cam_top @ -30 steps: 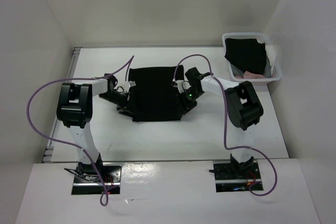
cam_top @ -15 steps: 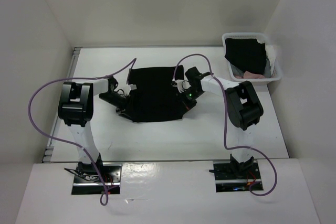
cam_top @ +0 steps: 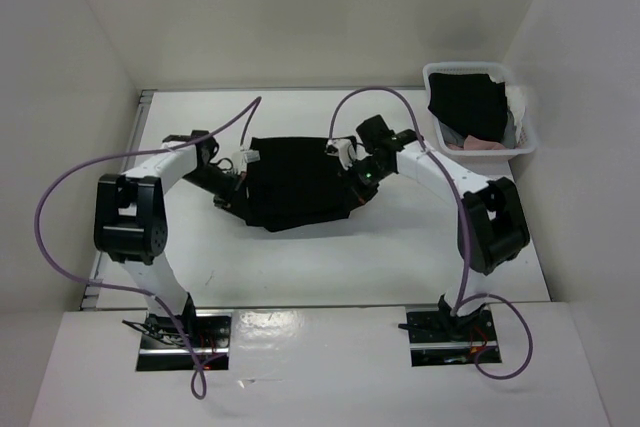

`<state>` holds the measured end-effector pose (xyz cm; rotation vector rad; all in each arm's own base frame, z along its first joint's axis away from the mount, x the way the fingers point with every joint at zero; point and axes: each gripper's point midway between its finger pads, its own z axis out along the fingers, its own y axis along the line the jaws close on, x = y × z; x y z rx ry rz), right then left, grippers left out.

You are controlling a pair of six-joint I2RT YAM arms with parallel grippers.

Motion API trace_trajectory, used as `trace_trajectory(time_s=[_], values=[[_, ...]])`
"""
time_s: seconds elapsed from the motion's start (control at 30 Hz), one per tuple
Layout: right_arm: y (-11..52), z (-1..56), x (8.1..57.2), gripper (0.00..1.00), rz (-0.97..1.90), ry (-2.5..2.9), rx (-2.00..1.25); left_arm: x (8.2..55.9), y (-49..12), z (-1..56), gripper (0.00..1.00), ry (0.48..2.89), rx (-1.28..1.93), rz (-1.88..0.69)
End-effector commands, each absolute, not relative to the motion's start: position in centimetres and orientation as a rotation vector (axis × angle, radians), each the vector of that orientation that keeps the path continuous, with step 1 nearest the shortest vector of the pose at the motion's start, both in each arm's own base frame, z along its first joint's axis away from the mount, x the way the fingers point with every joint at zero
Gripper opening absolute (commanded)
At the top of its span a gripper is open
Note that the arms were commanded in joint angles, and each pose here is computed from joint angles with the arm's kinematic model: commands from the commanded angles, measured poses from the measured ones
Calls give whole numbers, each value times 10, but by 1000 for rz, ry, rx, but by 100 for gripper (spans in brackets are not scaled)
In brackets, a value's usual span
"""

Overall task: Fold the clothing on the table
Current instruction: Fold the skirt

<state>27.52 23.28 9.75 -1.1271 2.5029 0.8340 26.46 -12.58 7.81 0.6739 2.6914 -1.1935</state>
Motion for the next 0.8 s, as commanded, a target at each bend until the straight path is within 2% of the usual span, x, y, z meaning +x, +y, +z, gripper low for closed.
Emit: trace_trajectory(time_s=[0.0, 0.23, 0.37, 0.53, 0.77], values=[[233, 134, 257, 0, 787, 2413, -1209, 257, -130, 114, 0, 2555, 814, -1197], [228, 145, 226, 0, 761, 2383, -1353, 252, -132, 141, 1, 2475, 921, -1139], [224, 152, 220, 0, 742, 2357, -1386, 253, -131, 150, 4, 2470, 959, -1147], [227, 163, 236, 0, 705, 2303, -1347, 266, -137, 160, 8, 2456, 956, -1227], [211, 174, 296, 0, 699, 2288, -1122, 299, -140, 161, 9, 2431, 936, -1194]])
